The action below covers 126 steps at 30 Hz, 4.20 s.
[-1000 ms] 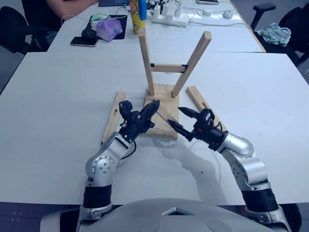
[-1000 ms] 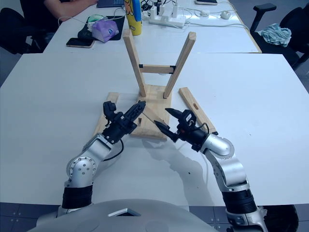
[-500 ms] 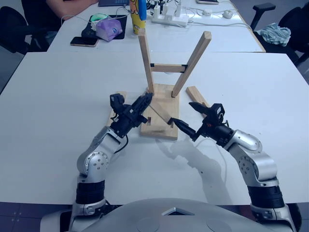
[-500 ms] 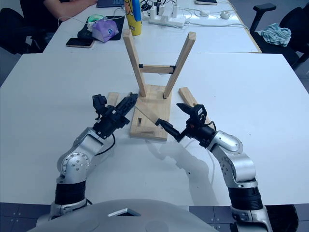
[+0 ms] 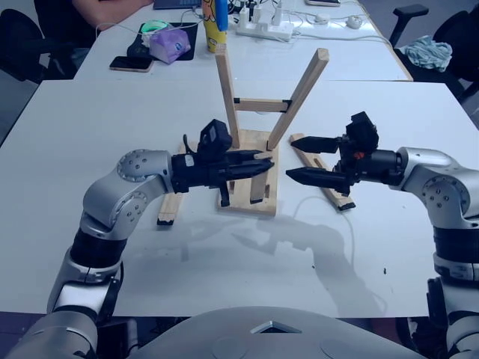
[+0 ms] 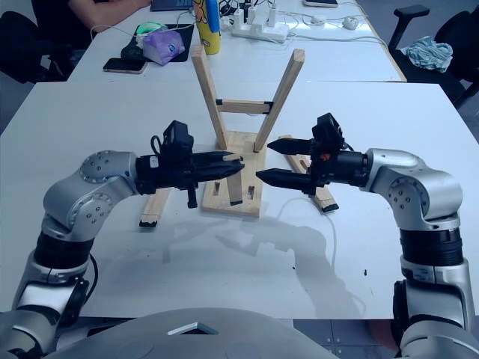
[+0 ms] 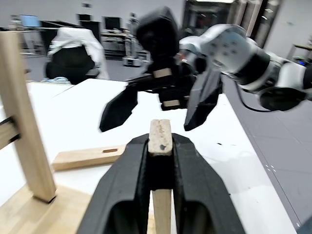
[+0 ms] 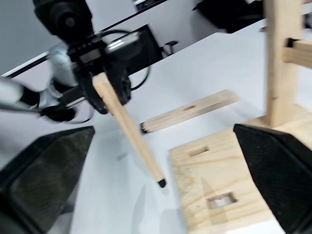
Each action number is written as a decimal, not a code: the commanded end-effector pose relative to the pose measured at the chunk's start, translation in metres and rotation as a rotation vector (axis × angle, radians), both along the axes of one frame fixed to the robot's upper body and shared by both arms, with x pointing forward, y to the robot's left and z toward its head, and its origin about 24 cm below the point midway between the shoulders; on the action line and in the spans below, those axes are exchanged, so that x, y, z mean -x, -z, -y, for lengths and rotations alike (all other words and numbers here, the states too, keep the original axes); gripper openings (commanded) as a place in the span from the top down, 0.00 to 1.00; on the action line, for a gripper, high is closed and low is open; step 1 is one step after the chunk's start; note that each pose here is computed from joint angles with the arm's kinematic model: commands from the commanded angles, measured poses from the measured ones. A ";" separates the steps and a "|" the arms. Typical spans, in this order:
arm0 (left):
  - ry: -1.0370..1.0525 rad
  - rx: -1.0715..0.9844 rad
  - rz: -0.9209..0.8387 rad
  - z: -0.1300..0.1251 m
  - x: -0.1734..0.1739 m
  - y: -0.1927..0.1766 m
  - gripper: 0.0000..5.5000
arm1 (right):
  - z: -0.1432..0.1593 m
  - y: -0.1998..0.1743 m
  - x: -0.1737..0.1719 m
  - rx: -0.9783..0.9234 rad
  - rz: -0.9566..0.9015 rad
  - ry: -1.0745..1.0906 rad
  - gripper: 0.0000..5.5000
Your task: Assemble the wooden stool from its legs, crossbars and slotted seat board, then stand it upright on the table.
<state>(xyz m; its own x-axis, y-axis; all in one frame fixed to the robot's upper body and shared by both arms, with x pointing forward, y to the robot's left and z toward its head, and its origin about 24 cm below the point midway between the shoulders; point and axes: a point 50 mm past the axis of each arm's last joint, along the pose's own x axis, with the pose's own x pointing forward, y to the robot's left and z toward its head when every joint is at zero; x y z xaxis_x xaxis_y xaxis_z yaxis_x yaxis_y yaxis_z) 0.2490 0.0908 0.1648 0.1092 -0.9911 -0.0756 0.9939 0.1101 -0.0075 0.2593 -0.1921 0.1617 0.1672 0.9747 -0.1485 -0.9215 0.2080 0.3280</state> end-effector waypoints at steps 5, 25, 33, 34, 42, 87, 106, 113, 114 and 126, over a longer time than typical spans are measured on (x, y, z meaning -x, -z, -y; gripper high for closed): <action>0.069 -0.012 0.013 0.008 -0.003 -0.003 0.92 | -0.013 0.008 0.011 0.041 -0.036 -0.145 0.02; 0.101 0.065 -0.102 0.024 0.014 0.005 0.92 | -0.018 0.027 0.019 0.007 -0.093 -0.102 0.55; 0.090 0.068 -0.124 0.025 0.017 0.009 0.92 | -0.019 0.030 0.023 0.012 -0.125 -0.120 0.78; 0.089 0.066 -0.126 0.025 0.017 0.009 0.92 | -0.020 0.030 0.024 0.009 -0.129 -0.123 0.80; 0.050 0.060 -0.131 0.024 0.018 0.015 0.92 | -0.028 0.037 0.031 0.002 -0.157 -0.122 0.86; -0.554 0.535 -0.235 0.000 0.018 0.015 0.63 | 0.052 0.104 -0.021 0.072 0.167 1.105 0.92; -0.612 0.537 -0.227 -0.006 0.019 0.018 0.63 | 0.049 0.107 -0.011 0.159 0.133 1.069 0.92; -0.624 0.531 -0.216 -0.009 0.018 0.017 0.63 | 0.047 0.121 -0.002 0.285 0.153 1.070 0.92; -0.625 0.531 -0.215 -0.009 0.017 0.017 0.63 | 0.047 0.123 -0.001 0.319 0.167 1.069 0.92; -0.626 0.531 -0.214 -0.009 0.016 0.017 0.63 | 0.043 0.147 0.011 0.348 0.083 1.084 0.92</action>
<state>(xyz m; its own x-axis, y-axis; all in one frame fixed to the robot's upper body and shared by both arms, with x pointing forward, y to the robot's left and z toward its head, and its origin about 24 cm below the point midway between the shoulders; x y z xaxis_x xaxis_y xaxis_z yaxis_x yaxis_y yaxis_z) 0.2303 0.0995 0.1467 0.6836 -0.6640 0.3030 0.7232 0.5604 -0.4036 0.2683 -0.2299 0.0554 0.9539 0.2649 -0.1409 -0.2672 0.9636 0.0032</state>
